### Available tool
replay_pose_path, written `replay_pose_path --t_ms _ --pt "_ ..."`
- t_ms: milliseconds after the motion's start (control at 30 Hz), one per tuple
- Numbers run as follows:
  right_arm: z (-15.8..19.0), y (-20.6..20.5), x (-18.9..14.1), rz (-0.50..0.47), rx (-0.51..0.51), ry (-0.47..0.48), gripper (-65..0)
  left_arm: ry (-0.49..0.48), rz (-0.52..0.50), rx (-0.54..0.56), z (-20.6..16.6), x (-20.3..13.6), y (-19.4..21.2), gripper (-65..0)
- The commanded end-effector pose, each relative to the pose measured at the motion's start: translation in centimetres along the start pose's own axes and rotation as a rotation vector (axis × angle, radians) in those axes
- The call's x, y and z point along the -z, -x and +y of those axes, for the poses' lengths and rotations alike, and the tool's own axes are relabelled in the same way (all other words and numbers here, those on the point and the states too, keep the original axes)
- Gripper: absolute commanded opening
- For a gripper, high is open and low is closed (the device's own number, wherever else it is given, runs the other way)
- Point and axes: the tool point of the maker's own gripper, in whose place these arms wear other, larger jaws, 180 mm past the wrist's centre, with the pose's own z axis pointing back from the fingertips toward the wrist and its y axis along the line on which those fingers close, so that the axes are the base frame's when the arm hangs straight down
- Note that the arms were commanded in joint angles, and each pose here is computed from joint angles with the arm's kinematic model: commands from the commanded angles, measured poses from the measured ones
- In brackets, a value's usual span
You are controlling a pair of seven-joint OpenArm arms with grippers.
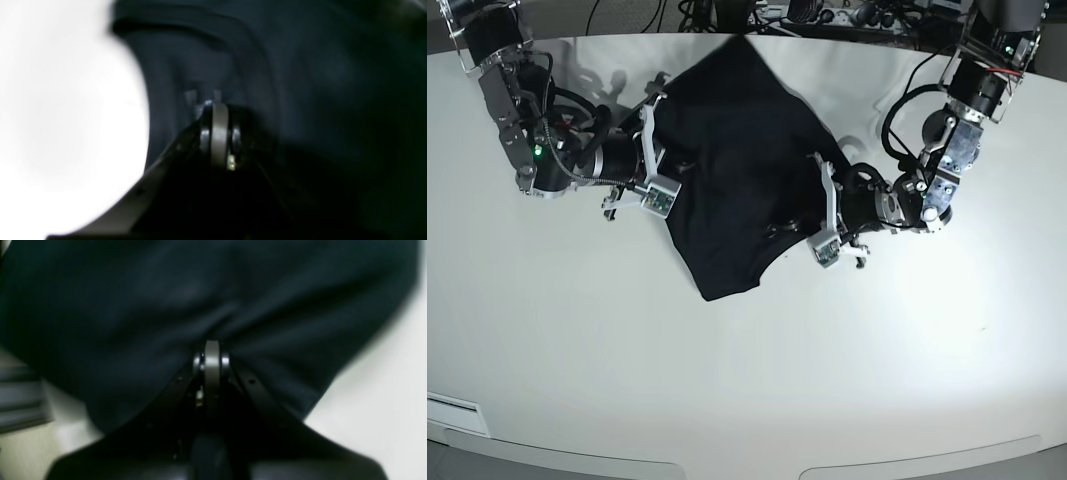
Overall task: Fold the T-shirt properly
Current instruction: 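Release the folded shirt and pull both grippers away from it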
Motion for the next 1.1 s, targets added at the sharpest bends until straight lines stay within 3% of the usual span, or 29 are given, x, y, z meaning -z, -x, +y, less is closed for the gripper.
replay_pose_path --t_ms 0,67,233,433,500,633,800,1067 --pt "-0.2 -1.4 -0.9 -0.050 -0.015 0.027 -65.0 -0.067 0.092 0.041 2.2 -0.3 0.8 -65.0" --pt "-0.6 -2.1 -1.7 -0.081 -0.005 0.099 -65.0 -0.079 0.051 0.066 3.2 0.1 -2.0 -65.0" --pt "-5.4 -3.8 -5.2 -0.198 0.079 0.333 -65.0 -0.049 -0.039 0.096 3.5 -1.1 -9.2 -65.0" --pt "-7.5 -2.6 -7.2 -0.204 0.153 0.426 -65.0 -0.002 -0.155 0.047 2.6 -6.5 -13.7 -65.0" --pt "-7.0 -1.6 -6.9 -0.178 0.174 0.413 -65.0 -0.028 -0.150 -0.004 3.4 -8.6 -12.9 -65.0" --pt "-5.4 1.1 -5.9 -0.095 0.224 0.380 -65.0 -0.230 -0.053 -0.250 6.8 -11.5 -6.9 -65.0" --pt "-3.5 3.2 -5.1 -0.054 0.277 0.340 -65.0 -0.298 0.063 -0.403 5.5 -11.7 0.3 -65.0" --pt "1.6 3.5 -2.3 -0.100 0.329 0.190 -65.0 -0.405 0.042 -0.344 5.2 -9.8 2.7 -65.0"
